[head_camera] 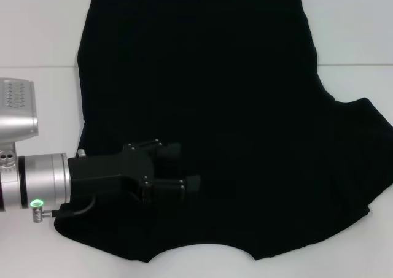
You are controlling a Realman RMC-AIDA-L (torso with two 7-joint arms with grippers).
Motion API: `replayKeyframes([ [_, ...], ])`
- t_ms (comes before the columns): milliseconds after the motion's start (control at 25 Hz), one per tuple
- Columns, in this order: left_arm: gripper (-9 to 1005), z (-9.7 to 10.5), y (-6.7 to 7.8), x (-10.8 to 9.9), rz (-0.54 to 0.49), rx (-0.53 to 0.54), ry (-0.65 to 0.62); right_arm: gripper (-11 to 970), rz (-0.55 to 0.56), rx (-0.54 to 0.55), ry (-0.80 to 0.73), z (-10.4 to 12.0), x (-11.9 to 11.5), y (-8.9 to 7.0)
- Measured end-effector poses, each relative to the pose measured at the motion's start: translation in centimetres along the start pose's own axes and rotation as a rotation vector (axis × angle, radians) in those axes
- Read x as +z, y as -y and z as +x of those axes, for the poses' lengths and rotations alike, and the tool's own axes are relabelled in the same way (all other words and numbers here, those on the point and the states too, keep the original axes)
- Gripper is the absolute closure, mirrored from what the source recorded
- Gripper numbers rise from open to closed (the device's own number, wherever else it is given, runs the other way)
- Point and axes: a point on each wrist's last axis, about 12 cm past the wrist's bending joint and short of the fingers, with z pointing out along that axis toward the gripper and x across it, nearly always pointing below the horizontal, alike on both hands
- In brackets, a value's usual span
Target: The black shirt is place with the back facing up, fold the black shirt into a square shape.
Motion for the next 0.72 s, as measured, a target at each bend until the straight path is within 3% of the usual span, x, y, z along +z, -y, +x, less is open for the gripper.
replayKeyframes([
  [720,63,-0.05,0.0,0.28,0.003,-0.002,0.001,944,0.006,-0.065,0.021,-1.08,0.76,-0.87],
])
